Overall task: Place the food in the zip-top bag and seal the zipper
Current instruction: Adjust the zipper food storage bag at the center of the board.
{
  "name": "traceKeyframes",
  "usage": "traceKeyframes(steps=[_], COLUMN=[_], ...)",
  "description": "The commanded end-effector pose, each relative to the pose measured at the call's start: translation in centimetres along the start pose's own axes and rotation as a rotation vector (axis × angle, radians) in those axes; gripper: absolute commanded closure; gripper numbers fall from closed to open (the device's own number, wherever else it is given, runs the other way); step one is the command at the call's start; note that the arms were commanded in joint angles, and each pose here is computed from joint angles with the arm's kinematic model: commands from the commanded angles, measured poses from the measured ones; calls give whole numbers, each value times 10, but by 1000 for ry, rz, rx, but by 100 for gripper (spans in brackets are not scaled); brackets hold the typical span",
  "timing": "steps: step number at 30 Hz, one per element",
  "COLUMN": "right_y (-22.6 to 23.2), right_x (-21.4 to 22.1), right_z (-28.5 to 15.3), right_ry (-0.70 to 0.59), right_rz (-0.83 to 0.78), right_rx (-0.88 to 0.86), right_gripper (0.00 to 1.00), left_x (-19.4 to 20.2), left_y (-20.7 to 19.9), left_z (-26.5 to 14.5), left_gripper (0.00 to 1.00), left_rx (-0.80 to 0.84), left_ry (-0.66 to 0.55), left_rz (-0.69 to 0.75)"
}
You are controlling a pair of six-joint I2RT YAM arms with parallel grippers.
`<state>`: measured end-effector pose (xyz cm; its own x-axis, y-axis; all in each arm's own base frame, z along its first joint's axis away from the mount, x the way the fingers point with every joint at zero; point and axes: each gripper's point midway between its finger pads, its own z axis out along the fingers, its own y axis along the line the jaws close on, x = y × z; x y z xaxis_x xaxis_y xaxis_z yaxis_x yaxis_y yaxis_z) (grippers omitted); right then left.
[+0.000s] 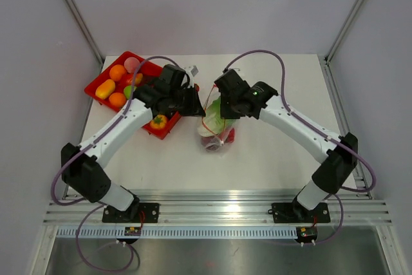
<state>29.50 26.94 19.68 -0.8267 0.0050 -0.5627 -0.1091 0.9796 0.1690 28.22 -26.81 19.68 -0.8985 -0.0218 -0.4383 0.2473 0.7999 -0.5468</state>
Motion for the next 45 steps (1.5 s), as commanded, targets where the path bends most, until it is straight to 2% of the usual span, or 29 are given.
traceKeyframes(steps=[1,3,5,7,8,12,13,16,22,30,34,38,45], right_y=[28,26,22,12,9,-6,-12,-11,1,12,8,10,19], right_x=[-67,-74,-77,-66,-59,-6,2,-2,-48,-66,-60,-48,-50], right_z=[-110,-133,-136,-115,-104,-32,-26,-33,-100,-136,-119,-94,-83], right_ry=[-273,-327,-358,-331,-303,-120,-92,-97,-269,-346,-328,-271,-261], right_rz=[66,83,98,96,97,58,56,60,102,136,124,101,72], right_rx=[-252,-292,-286,-229,-204,-63,-30,-31,-168,-277,-234,-201,-225], right_gripper=[100,100,100,100,100,100,100,100,100,100,100,100,100], left_x=[-68,-71,-66,-58,-39,-8,-4,-6,-37,-35,-32,-17,-22], left_y=[-88,-95,-86,-72,-56,-25,-21,-25,-54,-53,-49,-47,-55], left_z=[-116,-131,-120,-96,-68,-15,-11,-17,-72,-77,-66,-48,-59], left_gripper=[100,100,100,100,100,100,100,100,100,100,100,100,100], left_rx=[208,227,212,185,170,137,126,120,159,151,148,187,212], left_ry=[-338,-385,-375,-326,-235,-105,-86,-75,-234,-241,-215,-135,-173], left_rz=[177,184,171,141,101,38,33,59,152,167,162,141,195])
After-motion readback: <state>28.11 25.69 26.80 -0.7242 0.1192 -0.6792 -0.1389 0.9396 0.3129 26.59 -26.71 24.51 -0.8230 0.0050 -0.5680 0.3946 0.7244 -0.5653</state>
